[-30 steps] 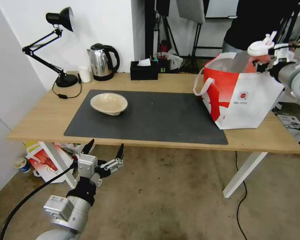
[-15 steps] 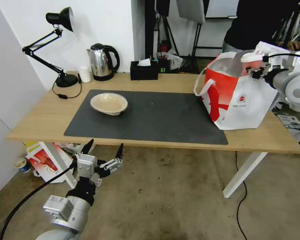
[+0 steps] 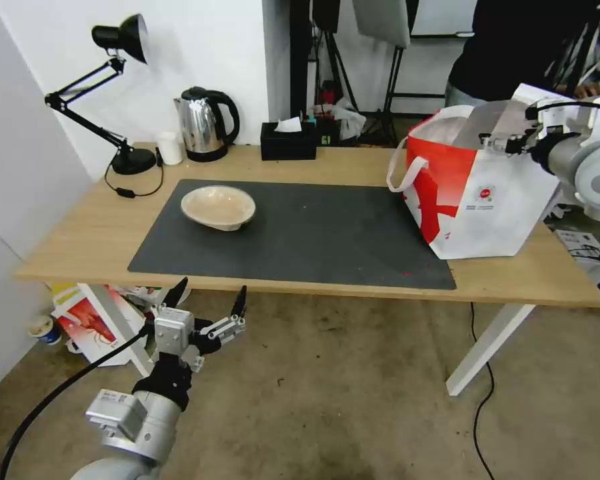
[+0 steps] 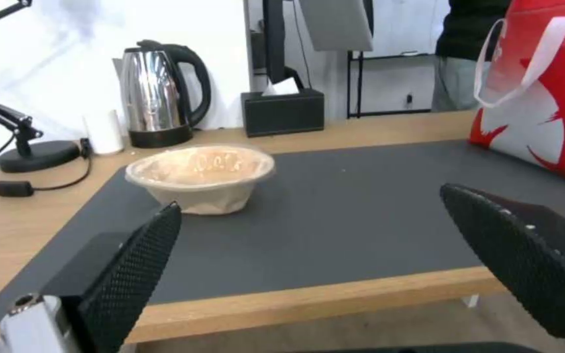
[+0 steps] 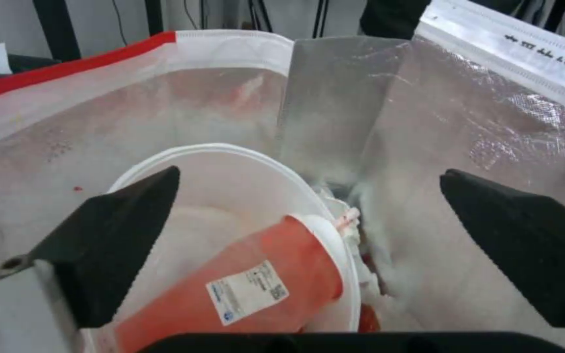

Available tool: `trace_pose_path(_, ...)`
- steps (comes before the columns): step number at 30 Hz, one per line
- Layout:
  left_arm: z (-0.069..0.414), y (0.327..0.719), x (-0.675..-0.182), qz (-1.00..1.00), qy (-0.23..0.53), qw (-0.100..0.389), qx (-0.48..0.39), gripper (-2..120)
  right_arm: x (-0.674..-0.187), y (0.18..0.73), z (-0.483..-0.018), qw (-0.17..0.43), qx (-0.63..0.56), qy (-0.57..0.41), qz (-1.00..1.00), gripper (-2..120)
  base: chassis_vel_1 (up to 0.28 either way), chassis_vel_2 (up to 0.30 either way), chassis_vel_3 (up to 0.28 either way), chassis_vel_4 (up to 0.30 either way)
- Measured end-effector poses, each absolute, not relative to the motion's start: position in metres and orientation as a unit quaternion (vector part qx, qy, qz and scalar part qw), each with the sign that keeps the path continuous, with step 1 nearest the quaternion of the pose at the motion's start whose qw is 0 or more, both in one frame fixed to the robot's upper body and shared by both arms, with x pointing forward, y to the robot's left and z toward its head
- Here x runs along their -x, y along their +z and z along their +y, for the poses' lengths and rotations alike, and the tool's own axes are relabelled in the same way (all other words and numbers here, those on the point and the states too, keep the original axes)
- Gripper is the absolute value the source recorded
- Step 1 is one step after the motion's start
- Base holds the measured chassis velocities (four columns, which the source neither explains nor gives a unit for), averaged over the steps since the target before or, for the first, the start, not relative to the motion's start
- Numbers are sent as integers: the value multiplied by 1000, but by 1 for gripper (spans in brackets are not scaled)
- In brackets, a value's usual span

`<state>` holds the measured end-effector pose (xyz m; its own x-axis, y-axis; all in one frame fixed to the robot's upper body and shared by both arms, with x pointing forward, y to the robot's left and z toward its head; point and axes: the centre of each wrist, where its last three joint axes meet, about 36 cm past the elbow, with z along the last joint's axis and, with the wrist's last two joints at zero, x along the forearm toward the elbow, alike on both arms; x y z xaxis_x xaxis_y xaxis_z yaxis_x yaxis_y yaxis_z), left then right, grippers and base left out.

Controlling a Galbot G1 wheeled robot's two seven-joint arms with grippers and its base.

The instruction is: Pick up the trash from the table and place it into the takeout bag.

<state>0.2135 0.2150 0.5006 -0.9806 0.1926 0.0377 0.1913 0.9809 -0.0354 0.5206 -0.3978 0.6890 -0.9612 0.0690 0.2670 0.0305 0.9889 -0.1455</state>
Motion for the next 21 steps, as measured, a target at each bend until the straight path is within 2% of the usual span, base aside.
trace_pose_path(7, 215, 500, -212, -995, 16, 25, 96, 99, -515, 692, -394, 125, 16, 61, -990, 100, 0, 0, 0, 0)
trace_pose_path(9, 215, 499, -211, -995, 16, 26, 95, 99, -509, 695, -392, 97, -2, 40, -994, 100, 0, 0, 0, 0)
trace_pose_path(20, 215, 499, -211, -995, 16, 27, 95, 99, -505, 696, -389, 76, -18, 27, -997, 100, 0, 0, 0, 0)
trace_pose_path(21, 215, 499, -211, -995, 15, 27, 94, 99, -502, 697, -386, 57, -31, 16, -998, 100, 0, 0, 0, 0)
